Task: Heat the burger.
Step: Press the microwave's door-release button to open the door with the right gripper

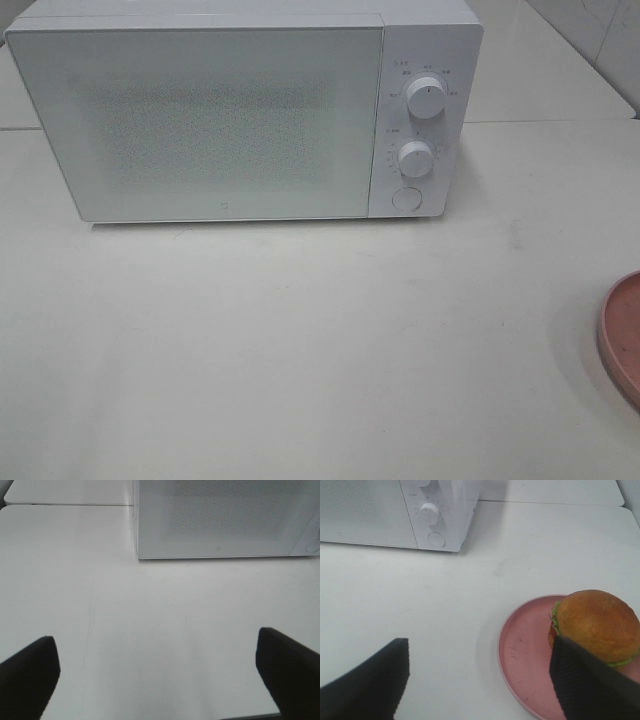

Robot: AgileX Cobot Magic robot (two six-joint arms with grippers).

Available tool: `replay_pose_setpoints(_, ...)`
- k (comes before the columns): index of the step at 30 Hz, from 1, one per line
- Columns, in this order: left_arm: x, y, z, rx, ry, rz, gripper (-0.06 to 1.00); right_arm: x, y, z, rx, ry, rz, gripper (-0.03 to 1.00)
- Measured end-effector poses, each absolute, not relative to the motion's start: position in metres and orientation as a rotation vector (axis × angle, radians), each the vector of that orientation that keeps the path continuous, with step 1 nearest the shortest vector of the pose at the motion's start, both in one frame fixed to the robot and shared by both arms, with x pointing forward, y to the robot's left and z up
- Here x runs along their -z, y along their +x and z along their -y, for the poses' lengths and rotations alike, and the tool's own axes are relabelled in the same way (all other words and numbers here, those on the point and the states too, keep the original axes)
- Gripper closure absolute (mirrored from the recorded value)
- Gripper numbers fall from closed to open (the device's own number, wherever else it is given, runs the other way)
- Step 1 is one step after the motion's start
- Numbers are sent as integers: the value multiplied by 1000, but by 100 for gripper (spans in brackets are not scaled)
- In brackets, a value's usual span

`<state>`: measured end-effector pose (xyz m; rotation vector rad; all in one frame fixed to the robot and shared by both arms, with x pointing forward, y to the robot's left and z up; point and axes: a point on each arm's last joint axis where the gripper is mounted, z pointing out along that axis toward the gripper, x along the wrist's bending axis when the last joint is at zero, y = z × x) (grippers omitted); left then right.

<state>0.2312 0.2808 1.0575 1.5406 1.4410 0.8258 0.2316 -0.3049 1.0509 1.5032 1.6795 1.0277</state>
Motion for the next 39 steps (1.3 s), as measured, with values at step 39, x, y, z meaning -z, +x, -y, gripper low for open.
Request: replay_pose_setpoints(39,-1058,231,-281,-826,1541,-1441,-4,-1076,324,284,-1050,1476,-1686,21)
